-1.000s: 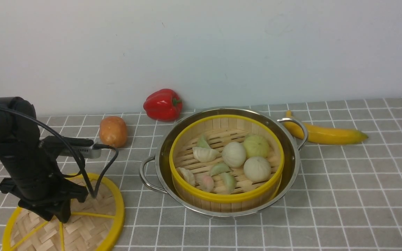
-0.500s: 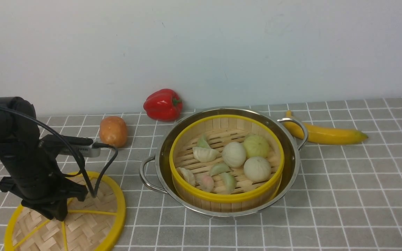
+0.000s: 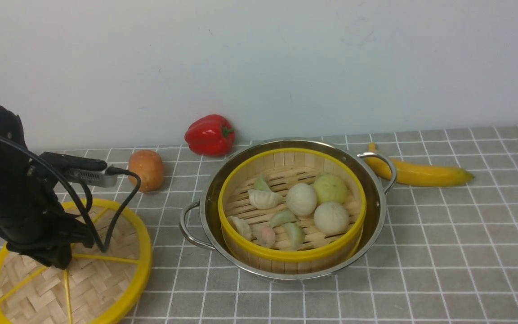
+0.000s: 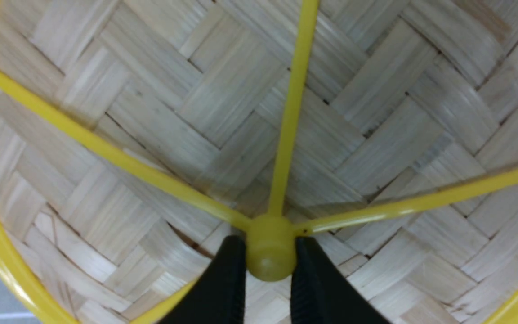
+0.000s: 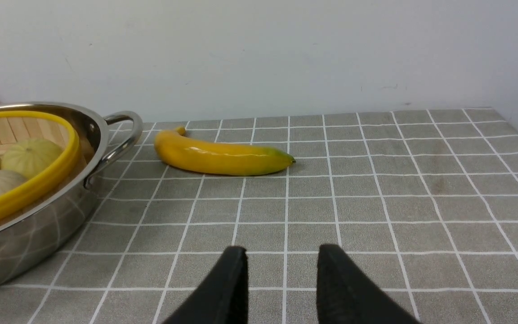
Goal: Place the steamer in the pot on the grey tablecloth, and put the lid on the steamer.
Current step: 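Place the yellow bamboo steamer lid onto the steamer in the pot with the left gripper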
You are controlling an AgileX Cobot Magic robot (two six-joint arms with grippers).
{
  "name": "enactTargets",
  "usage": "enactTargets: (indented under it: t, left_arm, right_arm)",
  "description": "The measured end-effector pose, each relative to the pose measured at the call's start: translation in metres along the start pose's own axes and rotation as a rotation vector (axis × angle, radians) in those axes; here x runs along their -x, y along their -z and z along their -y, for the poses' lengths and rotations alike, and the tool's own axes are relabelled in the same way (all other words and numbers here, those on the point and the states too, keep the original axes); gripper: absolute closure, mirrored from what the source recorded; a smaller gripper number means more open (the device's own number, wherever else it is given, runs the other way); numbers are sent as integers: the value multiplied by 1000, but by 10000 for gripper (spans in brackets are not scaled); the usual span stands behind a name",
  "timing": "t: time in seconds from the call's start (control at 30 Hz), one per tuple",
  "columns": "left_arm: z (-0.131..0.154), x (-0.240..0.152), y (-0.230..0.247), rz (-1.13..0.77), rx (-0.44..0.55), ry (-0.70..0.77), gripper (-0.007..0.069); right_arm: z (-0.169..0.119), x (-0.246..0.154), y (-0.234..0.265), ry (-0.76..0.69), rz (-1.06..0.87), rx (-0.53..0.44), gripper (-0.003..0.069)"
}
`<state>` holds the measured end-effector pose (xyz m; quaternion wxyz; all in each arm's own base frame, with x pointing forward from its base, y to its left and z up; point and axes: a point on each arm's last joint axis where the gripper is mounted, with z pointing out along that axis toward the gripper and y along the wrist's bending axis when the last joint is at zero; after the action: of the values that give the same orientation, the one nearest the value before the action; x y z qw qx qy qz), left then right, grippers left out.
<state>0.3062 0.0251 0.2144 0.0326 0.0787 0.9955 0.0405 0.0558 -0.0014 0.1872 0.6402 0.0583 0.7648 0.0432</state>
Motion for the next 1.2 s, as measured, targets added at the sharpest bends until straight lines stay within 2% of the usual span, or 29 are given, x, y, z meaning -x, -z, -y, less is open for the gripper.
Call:
enactTargets:
  t: [0.1,0.3,0.63,0.73,0.97,1.0,1.17,1.2]
  left_arm:
    - [1,-5,14,12,-4,-8,508]
    - [4,1,51,45,-74,-20,508]
    - [5,39,129,329,-106,-65,508]
    - [22,49,134,349,-119,-120,508]
    - [95,88,124,342,-165,-357,508]
    - [97,89,123,342,-166,-363,508]
    - [154,102,125,367,-84,-600,508]
    - [155,102,125,368,-79,-613,508]
  right_arm:
    - [0,0,0,0,0,0,419]
    - [0,0,0,0,0,0,419]
    - [0,0,0,0,0,0,419]
    - [0,0,0,0,0,0,419]
    - [0,0,0,0,0,0,419]
    - [0,0,0,0,0,0,419]
    - [0,0,0,0,0,0,419]
    - [0,0,0,0,0,0,419]
